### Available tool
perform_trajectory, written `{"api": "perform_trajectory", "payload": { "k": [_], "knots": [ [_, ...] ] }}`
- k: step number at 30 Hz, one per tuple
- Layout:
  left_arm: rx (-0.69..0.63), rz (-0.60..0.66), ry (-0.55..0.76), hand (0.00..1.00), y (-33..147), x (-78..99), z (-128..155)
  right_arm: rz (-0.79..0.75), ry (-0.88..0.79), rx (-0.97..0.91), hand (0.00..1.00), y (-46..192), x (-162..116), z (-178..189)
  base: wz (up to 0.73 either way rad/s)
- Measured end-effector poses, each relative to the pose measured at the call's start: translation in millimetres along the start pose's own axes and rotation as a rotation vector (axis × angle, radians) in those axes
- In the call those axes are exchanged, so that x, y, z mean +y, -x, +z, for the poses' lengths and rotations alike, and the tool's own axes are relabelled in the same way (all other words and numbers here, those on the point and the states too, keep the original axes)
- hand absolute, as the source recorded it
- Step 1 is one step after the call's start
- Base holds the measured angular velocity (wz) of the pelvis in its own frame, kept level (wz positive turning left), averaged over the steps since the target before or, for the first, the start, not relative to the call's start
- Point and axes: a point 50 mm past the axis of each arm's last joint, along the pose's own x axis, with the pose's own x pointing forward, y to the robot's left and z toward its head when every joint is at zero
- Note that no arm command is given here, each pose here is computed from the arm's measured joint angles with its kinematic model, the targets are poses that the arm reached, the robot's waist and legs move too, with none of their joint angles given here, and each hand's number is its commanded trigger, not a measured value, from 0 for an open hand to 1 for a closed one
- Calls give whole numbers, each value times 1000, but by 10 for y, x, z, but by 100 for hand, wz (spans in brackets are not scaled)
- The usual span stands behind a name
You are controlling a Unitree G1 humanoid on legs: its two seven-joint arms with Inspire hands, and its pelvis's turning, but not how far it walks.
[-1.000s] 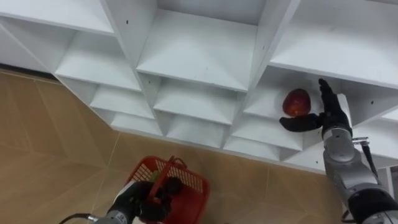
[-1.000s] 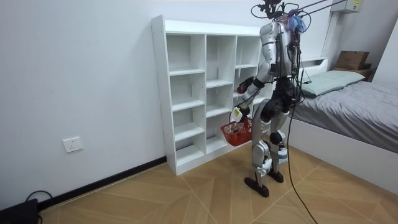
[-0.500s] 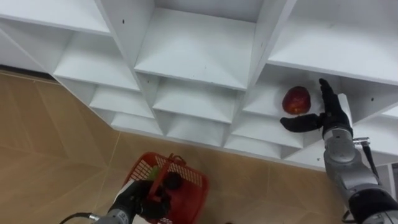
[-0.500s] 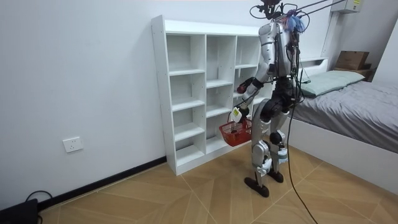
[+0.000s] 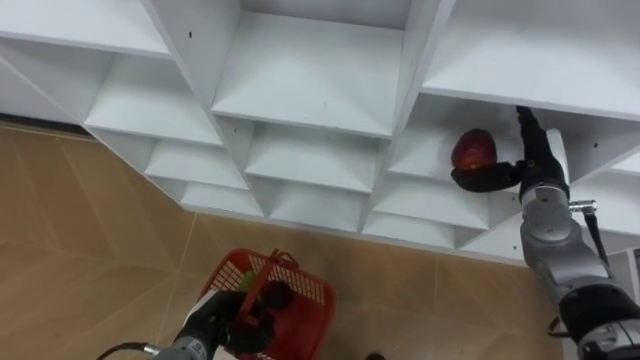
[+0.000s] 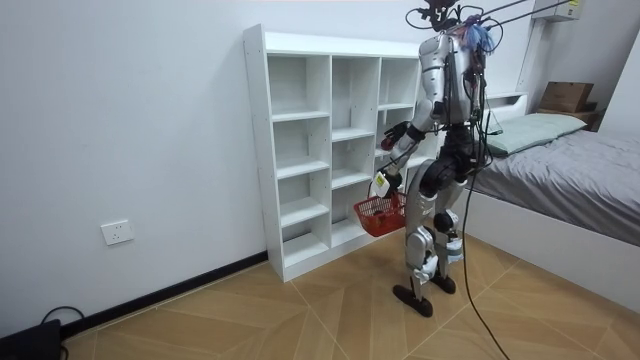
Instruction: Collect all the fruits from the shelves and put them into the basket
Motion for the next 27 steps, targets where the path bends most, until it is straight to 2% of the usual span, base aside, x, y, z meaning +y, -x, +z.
{"api": "perform_trajectory", "payload": {
  "k": [5,27],
  "knots": [
    [-4,-1,23,100,-1,-3,2,-1,-1,0,0,0,0,1,2],
    [-21,-40,-27,100,-38,-90,78,19,22,15,0,24,49,-71,1]
  ]
}}
